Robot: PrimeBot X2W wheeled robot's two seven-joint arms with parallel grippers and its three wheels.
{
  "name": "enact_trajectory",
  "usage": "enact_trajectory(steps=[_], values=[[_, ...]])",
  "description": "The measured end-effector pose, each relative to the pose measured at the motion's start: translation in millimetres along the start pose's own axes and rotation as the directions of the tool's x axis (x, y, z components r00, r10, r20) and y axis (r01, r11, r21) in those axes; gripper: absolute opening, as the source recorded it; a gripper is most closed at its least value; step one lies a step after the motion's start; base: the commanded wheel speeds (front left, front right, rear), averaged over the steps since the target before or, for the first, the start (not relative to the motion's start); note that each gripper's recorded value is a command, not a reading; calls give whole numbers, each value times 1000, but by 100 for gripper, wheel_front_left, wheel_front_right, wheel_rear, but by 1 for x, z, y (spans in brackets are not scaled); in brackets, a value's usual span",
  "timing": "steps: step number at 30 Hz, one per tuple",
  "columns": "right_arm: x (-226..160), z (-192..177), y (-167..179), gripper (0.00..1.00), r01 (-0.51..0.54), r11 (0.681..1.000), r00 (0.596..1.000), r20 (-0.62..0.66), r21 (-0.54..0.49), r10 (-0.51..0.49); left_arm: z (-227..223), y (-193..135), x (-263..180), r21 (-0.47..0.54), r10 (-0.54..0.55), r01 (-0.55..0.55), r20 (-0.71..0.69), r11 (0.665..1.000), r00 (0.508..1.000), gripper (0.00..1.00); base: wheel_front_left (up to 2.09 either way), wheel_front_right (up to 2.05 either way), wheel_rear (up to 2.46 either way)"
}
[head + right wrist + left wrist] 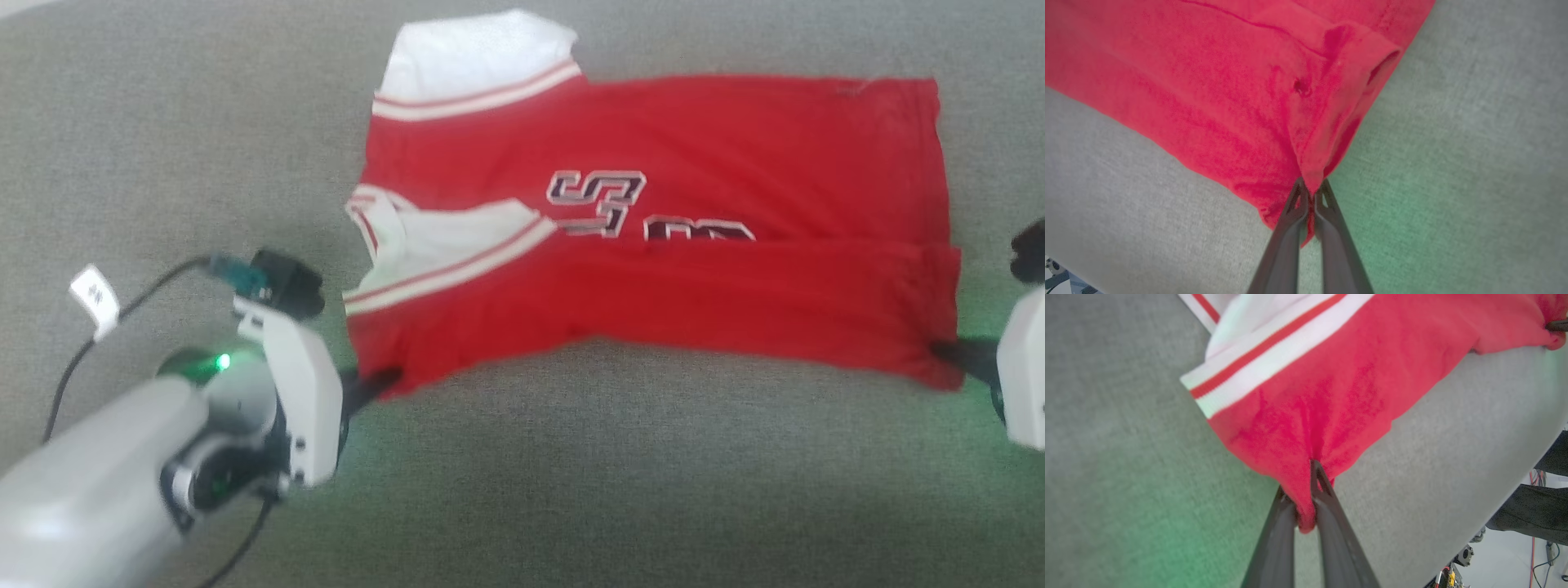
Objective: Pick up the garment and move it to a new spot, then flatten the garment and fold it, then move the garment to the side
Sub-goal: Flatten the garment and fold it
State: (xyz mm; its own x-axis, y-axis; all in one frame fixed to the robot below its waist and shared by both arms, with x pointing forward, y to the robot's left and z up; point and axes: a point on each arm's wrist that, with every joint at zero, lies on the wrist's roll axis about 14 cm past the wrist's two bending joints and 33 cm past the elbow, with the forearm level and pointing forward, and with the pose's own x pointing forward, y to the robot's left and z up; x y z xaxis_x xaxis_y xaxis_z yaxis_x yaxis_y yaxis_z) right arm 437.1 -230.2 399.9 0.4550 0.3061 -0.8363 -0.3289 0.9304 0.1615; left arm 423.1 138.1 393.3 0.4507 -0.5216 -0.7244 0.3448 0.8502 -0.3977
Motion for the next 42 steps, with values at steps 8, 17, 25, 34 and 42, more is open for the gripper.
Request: enact_trajectory(steps=[8, 17, 25, 34, 42], values=[[-15, -24, -5, 0, 8, 1000, 999, -52, 11, -7, -33, -23, -24, -17, -33, 33, -18, 999, 999, 0, 0, 0, 0], [-28, -12, -11, 100, 35, 999, 998, 47, 15, -36, -38, -30, -34, -48, -20, 21, 16, 999, 1000, 100, 0, 0, 0], [-54, 47, -14, 100, 88, 996, 911, 401, 30, -92, 24, 9, -51, -76, 129, -112, 284, 991, 950, 100, 0, 0, 0], [-69, 91, 17, 100, 79, 997, 724, 687, 13, -66, 108, 54, -50, -67, 260, -274, 585, 959, 768, 100, 0, 0, 0], [-92, 109, 2, 100, 121, 988, 543, 827, 95, -146, 201, 62, -19, -13, 243, -318, 672, 948, 699, 100, 0, 0, 0]])
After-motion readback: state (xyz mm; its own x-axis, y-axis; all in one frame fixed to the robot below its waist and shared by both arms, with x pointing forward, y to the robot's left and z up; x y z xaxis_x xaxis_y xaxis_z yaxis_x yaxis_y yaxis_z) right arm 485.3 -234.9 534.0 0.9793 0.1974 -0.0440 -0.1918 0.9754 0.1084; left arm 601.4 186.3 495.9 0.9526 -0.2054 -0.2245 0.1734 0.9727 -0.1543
